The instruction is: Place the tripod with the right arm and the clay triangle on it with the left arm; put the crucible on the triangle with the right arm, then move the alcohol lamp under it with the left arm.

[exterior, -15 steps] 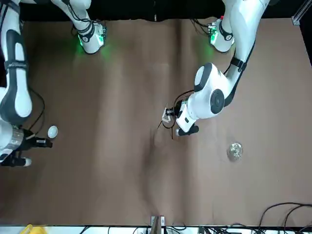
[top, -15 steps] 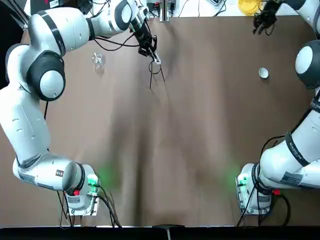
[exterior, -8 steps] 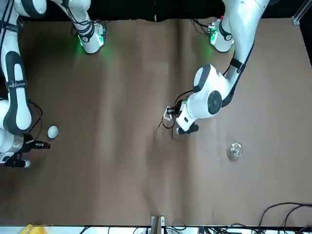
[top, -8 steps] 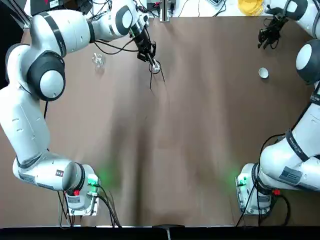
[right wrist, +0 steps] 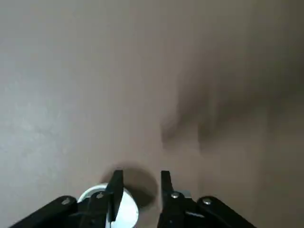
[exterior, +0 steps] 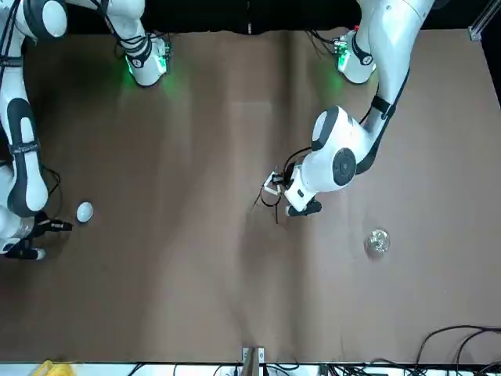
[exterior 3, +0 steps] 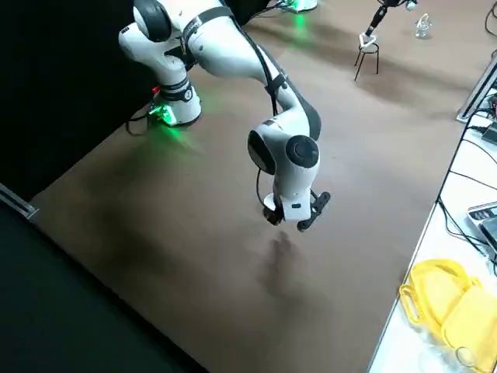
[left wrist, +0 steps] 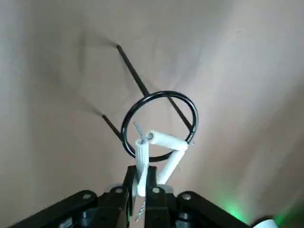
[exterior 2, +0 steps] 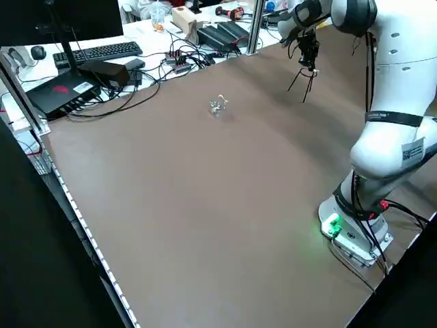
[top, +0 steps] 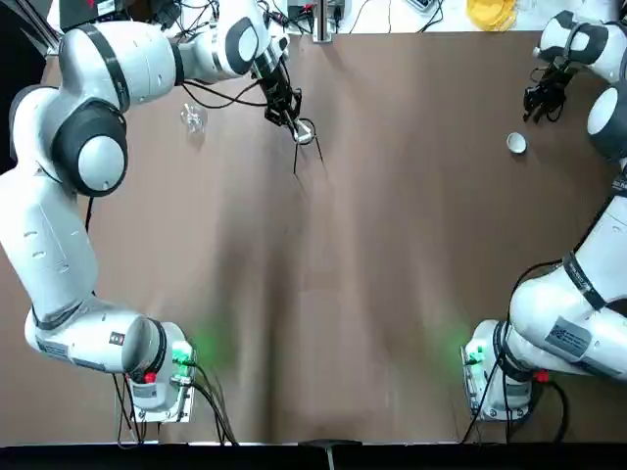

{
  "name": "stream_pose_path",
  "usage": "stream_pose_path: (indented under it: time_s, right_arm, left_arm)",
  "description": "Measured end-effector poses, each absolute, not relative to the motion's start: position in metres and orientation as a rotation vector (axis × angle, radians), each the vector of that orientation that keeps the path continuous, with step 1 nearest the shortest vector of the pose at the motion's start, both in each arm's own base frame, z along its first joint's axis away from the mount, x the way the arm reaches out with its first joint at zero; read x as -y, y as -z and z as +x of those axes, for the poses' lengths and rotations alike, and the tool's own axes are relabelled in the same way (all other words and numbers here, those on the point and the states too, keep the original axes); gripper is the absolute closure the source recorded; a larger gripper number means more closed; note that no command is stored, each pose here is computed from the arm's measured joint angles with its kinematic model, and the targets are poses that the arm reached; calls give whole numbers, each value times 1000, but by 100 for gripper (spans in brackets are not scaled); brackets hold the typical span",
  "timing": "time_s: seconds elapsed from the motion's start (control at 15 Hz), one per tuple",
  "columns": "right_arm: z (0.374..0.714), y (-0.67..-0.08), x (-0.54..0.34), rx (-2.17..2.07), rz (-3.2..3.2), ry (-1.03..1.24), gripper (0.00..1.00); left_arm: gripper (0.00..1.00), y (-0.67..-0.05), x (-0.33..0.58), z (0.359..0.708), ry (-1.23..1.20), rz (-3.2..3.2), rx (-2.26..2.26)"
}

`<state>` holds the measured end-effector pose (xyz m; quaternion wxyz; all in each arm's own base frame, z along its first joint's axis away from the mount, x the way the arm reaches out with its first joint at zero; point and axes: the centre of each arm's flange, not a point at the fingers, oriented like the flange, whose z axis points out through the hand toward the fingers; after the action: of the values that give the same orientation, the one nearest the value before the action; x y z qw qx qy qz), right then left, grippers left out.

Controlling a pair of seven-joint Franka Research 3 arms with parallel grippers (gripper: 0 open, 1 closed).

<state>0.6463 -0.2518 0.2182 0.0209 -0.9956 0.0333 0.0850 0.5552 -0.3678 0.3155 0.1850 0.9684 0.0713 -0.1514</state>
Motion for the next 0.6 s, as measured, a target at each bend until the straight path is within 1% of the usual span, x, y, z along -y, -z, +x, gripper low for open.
stream_pose_path:
  time_s: [0.27,0.47,0.53,0.6]
  right_arm:
    - [637,-209,250,68,-3051,-328,58]
    - [633,-207,253,102,-3033,-356,56]
    - [632,-207,253,111,-3031,-359,56]
    - [632,-206,252,124,-3028,-361,56]
  left_arm:
    - [89,-308,367,555,436,2738,-195]
    - [89,-306,367,555,433,2746,-186]
    - [84,-306,366,555,427,2747,-185]
    - [76,-306,366,556,418,2747,-186]
